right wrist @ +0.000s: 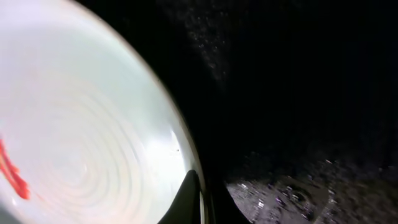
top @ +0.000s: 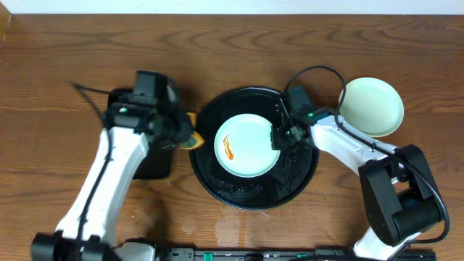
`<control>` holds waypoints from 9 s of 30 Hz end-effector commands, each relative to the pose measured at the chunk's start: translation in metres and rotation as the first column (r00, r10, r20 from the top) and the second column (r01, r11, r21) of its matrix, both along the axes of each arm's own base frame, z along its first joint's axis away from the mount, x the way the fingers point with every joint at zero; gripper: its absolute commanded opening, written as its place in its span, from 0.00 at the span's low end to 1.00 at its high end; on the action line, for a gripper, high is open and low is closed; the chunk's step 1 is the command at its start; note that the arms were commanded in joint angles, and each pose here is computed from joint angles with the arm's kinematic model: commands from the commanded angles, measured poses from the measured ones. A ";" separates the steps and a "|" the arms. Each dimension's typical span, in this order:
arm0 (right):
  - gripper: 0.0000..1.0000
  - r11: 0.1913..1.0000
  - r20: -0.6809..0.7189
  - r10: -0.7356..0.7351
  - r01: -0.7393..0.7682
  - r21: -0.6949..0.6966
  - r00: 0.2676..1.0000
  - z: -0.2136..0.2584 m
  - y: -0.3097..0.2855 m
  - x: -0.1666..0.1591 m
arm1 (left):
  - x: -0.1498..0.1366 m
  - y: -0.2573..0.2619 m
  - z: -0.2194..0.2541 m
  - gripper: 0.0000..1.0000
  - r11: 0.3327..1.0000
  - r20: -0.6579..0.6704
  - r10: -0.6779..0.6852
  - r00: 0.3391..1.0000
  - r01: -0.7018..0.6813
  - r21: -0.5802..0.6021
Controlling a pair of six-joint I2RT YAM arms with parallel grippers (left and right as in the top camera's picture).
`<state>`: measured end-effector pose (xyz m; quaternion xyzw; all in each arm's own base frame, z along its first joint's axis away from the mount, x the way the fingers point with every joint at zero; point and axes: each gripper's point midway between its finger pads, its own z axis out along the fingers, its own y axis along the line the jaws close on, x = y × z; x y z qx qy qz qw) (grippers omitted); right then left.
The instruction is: Clean dirty plates on tray and stack at the side
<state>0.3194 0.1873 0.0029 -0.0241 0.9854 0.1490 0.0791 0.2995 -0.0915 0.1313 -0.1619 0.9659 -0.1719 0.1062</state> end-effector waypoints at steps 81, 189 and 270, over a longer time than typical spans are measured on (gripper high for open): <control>0.01 1.000 -0.083 -0.018 0.017 -0.013 0.996 -0.025 0.002 -0.014 | -0.006 -0.100 -0.113 0.08 0.981 -0.143 -0.070 0.987 0.095 0.171; 0.01 0.818 0.377 -0.517 0.573 -0.045 0.768 0.121 -0.309 0.052 | -0.030 0.164 0.018 0.08 0.804 -0.048 0.495 0.868 -0.436 0.406; 0.89 0.972 0.715 -0.105 -0.079 0.220 0.691 0.283 -0.086 -0.044 | 0.025 0.127 0.065 0.45 0.928 0.095 0.331 0.939 -0.342 0.148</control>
